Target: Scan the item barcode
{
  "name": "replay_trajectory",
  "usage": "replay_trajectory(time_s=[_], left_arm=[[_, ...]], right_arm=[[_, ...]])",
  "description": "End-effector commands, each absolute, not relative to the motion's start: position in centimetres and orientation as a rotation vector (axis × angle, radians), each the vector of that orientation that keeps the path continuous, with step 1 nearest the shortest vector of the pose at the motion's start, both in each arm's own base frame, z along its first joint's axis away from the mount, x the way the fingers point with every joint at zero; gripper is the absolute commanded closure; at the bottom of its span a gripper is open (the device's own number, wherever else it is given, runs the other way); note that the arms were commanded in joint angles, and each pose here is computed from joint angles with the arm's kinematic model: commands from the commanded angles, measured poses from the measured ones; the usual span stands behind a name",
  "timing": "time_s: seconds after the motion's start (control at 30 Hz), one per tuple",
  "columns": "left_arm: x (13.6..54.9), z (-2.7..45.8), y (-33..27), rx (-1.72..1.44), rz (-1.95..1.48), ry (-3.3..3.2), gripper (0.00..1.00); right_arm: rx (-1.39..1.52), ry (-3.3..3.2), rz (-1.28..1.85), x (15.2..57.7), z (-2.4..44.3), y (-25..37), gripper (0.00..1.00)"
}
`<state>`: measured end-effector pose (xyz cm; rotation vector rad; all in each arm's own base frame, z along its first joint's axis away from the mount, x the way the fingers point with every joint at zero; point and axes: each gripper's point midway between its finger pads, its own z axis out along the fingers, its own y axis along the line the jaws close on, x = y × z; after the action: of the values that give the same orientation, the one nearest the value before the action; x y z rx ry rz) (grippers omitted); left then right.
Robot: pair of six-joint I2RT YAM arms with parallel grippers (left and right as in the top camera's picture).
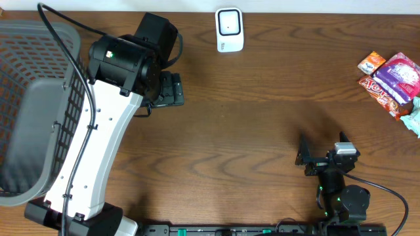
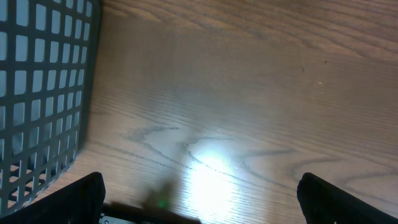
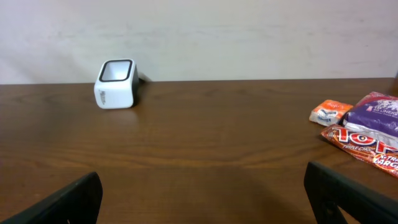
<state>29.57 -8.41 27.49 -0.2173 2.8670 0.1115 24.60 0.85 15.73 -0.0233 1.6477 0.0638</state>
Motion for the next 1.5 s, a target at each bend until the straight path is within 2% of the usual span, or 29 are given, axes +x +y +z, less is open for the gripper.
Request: replay_trajectory(time_s=[0.0, 1.47], left_arm=[[28.58, 27.48, -7.91, -0.225, 0.141, 2.902, 0.02], [28.56, 27.58, -7.78, -0.221, 0.148, 2.897, 0.02]], right_arm=[[-0.002, 1.650, 0.069, 24.58, 15.59, 0.76, 0.01], [-0.029, 1.641, 0.098, 24.57, 15.80, 1.35, 0.01]])
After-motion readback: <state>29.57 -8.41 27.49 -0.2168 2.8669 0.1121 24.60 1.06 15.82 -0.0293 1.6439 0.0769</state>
